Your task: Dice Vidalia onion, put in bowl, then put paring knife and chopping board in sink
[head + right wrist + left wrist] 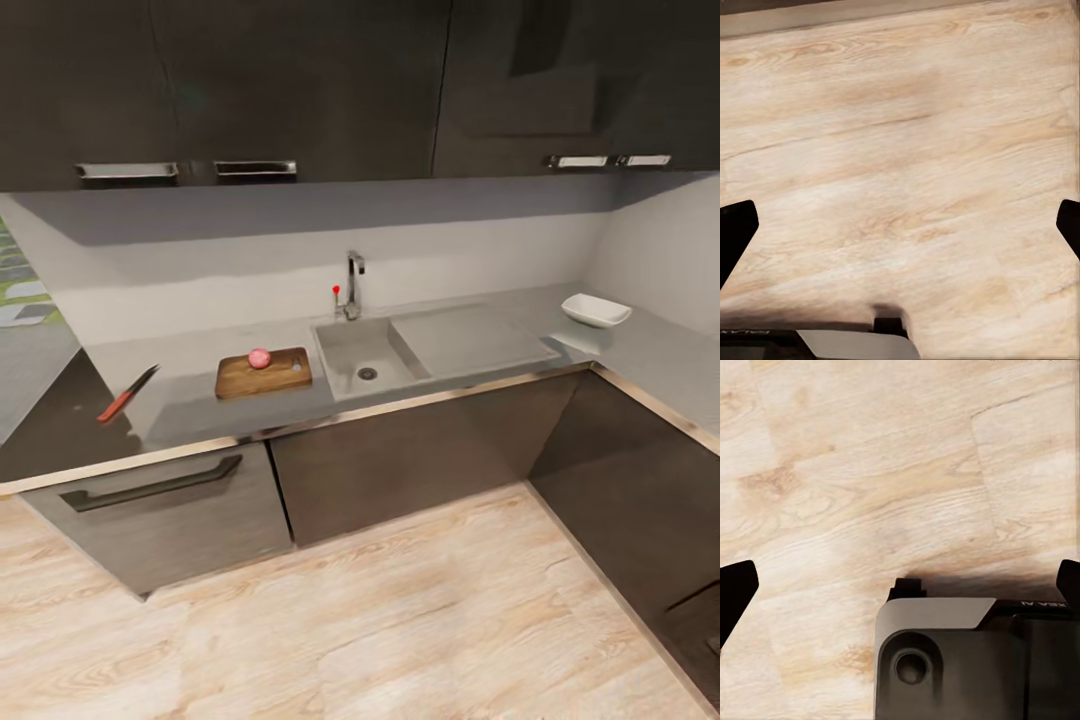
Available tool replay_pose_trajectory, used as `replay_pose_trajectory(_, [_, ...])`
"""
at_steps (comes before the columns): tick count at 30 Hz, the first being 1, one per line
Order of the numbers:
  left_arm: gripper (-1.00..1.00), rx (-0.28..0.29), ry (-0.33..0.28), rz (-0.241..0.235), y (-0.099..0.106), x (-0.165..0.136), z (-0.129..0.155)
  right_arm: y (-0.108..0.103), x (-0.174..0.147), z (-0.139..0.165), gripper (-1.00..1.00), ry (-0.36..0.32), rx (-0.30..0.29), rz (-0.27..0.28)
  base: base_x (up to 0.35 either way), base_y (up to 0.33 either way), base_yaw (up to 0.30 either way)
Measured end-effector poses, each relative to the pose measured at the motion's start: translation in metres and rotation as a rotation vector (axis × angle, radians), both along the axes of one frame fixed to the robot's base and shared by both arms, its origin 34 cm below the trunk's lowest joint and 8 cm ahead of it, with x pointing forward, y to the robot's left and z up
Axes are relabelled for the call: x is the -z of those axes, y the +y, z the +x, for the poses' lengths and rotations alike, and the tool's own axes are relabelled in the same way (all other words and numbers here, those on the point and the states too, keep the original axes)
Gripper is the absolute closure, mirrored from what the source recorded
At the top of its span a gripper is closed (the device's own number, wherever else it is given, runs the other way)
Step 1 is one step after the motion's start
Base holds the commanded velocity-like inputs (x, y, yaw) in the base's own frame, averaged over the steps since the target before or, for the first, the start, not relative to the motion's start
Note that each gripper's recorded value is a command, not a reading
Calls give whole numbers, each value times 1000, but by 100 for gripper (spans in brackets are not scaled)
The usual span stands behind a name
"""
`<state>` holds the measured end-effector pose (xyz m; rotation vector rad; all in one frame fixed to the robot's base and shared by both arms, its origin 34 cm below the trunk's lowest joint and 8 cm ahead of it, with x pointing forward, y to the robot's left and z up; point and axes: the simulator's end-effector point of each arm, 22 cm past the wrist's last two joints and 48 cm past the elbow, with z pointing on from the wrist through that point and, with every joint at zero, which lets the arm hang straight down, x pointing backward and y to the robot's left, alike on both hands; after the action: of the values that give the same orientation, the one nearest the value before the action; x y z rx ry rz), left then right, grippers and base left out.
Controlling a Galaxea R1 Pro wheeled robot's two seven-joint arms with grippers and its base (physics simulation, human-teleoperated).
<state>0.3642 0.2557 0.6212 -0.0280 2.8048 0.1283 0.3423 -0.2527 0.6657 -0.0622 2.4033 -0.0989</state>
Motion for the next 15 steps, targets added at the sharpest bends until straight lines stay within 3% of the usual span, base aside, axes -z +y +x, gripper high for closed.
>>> replay_pose_trajectory(15, [-100, -4, -15, 3, 3, -4, 5, -1, -3, 5, -100, -14, 0, -1, 0, 0, -245])
